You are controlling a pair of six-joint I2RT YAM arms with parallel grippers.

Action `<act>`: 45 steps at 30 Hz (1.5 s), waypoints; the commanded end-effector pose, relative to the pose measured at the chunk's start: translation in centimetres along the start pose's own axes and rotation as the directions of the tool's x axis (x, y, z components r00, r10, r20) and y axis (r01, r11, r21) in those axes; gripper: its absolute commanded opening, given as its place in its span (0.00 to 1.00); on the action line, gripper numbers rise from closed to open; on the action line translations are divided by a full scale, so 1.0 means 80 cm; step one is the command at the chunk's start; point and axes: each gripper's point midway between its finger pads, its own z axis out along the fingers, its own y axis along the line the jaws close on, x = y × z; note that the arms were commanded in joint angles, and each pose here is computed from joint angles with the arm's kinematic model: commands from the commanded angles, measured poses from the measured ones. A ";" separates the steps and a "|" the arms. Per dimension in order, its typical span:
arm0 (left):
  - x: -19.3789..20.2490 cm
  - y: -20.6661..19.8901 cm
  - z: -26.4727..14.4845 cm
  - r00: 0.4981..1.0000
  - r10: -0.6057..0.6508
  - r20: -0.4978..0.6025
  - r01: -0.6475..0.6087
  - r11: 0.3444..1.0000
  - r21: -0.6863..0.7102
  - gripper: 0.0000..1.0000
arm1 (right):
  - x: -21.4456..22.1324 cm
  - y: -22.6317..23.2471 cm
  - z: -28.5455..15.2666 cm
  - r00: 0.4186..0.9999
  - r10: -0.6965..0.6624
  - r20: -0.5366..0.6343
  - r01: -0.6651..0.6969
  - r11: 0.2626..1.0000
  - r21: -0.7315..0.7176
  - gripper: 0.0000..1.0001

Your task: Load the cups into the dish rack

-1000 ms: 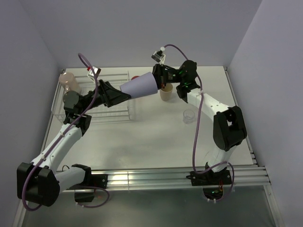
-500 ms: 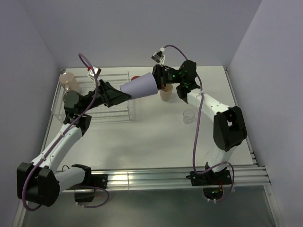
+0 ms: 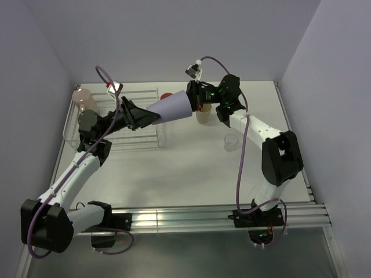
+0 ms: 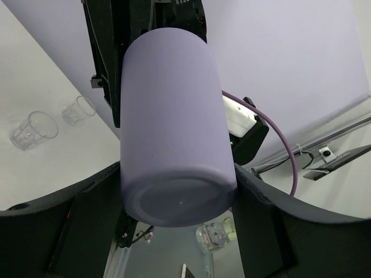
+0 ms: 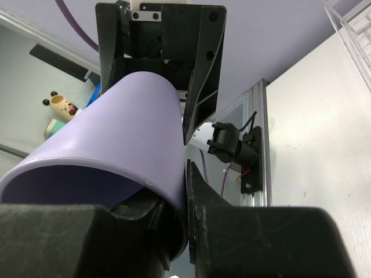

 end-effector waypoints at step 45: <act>-0.223 0.190 -0.282 0.912 0.160 -0.377 -0.406 0.223 -0.886 0.00 | -0.068 -0.057 -0.119 0.973 -0.211 0.097 0.148 0.887 0.438 1.00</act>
